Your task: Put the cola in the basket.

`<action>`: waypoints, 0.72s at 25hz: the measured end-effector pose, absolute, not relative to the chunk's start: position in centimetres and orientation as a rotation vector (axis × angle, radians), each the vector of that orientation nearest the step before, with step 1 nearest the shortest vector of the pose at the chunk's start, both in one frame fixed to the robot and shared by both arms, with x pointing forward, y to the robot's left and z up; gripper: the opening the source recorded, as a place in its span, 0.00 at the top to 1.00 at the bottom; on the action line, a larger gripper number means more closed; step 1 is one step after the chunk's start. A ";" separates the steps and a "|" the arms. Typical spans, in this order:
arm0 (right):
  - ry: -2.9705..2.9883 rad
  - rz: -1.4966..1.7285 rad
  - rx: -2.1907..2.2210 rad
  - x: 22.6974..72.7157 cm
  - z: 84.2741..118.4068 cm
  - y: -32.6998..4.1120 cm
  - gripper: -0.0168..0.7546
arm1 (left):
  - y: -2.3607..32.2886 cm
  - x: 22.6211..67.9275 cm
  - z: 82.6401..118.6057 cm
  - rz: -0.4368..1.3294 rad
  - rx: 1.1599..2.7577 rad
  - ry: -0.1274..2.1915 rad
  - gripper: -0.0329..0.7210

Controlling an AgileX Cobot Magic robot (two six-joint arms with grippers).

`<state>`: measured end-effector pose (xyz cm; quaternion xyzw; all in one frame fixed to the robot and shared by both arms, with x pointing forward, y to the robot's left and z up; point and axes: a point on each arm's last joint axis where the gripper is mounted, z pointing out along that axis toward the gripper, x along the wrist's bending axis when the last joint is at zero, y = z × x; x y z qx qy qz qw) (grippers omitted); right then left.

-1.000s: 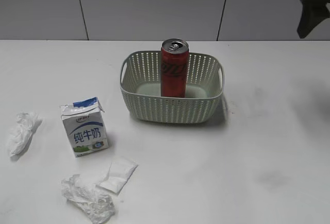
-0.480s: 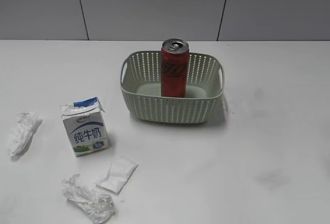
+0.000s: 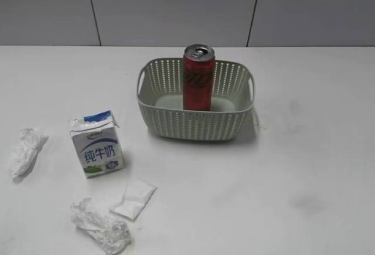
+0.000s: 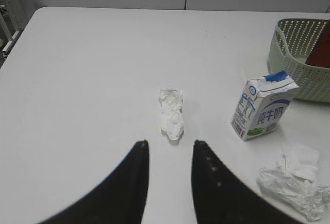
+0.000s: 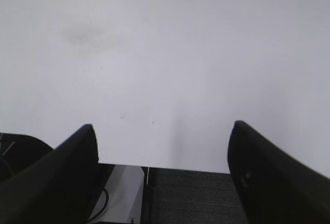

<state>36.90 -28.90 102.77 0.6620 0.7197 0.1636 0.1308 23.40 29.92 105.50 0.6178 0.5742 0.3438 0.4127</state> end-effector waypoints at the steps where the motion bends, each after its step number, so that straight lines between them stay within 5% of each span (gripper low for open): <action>1: 2.085 0.483 1.917 35.9 102.3 -28.9 0.21 | 29.9 23.4 105.5 0.865 1.554 1.444 0.68; 18: 1.707 0.935 1.545 26.4 103.6 -29.3 0.21 | 29.9 23.4 105.5 0.865 1.554 1.444 0.68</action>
